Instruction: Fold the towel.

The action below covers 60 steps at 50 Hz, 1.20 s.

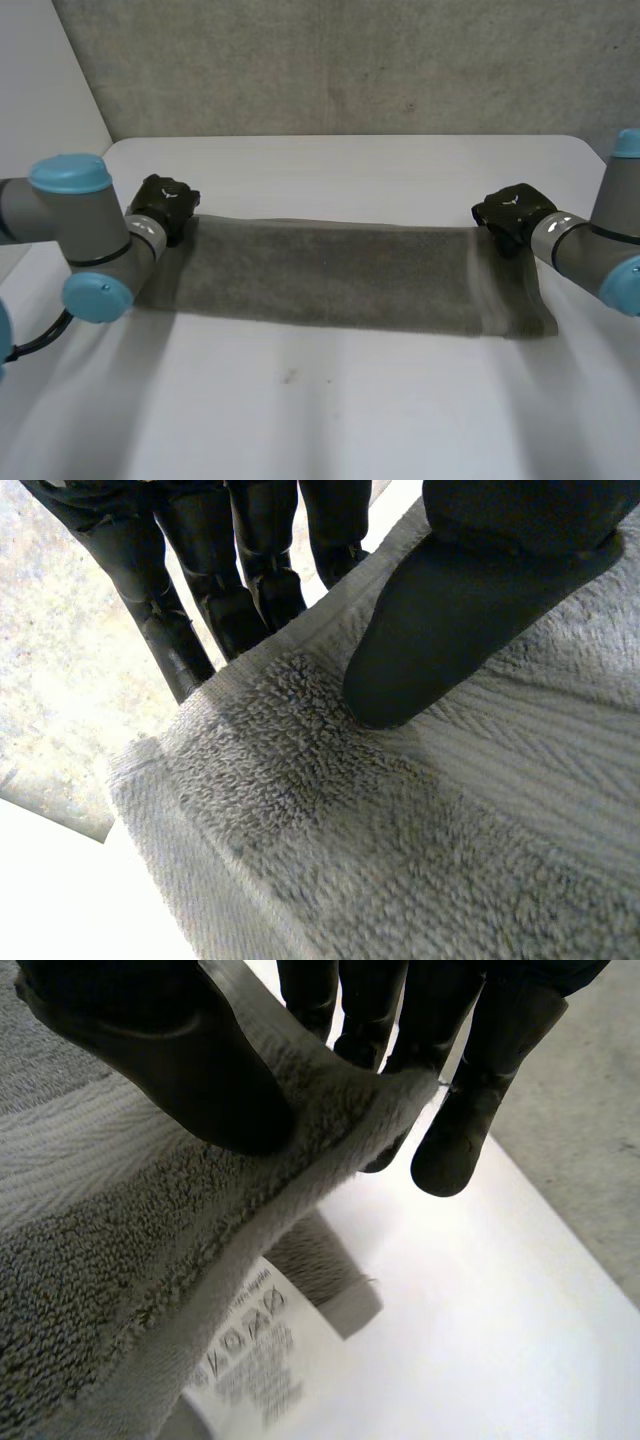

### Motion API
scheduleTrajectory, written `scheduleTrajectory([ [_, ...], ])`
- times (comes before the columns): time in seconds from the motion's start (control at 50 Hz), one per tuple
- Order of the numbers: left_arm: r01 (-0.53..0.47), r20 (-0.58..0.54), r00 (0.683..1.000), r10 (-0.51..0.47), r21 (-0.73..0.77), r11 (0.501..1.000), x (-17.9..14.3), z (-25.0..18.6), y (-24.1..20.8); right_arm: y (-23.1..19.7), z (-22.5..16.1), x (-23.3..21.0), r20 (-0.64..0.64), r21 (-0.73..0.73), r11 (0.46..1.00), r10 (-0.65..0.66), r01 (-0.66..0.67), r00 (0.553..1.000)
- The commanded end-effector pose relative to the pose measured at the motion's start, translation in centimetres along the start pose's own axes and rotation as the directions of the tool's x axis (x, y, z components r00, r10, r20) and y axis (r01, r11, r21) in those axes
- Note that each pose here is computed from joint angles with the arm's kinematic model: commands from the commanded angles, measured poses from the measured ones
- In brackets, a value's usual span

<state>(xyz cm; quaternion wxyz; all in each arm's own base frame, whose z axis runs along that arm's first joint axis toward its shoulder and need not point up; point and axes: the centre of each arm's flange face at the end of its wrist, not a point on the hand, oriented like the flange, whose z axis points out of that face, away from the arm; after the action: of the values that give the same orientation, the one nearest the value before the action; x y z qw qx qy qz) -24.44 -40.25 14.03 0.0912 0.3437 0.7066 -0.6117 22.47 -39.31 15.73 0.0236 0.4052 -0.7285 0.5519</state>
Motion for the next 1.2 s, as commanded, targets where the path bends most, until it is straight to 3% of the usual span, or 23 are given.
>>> scheduleTrajectory([
  [0.02,-0.004,0.024,1.0,0.004,0.013,1.0,0.7,2.5,0.8,0.5,2.4,-0.5,-0.035,0.0,1.0,-0.02,0.02,0.999],
  [0.38,-0.012,0.032,0.999,0.009,0.066,0.998,2.1,4.8,0.7,0.9,5.2,-0.2,-0.101,0.012,0.999,-0.036,0.037,0.994],
  [0.64,0.002,-0.007,1.0,-0.002,0.089,0.996,4.0,4.1,-0.5,-0.4,5.4,0.3,-0.131,0.062,0.997,-0.03,0.038,0.991],
  [0.74,0.085,0.043,0.995,-0.089,0.093,0.992,2.2,2.5,-3.0,-4.0,3.4,2.4,-0.17,0.172,0.984,0.068,-0.039,0.983],
  [0.88,0.155,0.043,0.986,-0.158,0.076,0.985,0.5,-1.1,-4.5,-5.6,-0.1,2.9,-0.137,0.186,0.978,0.118,-0.091,0.984],
  [1.04,0.192,0.063,0.978,-0.198,0.09,0.977,-1.0,-7.3,-4.0,-2.6,-5.4,0.2,-0.067,0.046,0.988,0.15,-0.147,0.986],
  [1.2,0.261,0.035,0.963,-0.267,0.117,0.958,-0.6,-10.3,-3.4,1.8,-7.7,-1.3,-0.025,-0.031,0.986,0.165,-0.166,0.986],
])
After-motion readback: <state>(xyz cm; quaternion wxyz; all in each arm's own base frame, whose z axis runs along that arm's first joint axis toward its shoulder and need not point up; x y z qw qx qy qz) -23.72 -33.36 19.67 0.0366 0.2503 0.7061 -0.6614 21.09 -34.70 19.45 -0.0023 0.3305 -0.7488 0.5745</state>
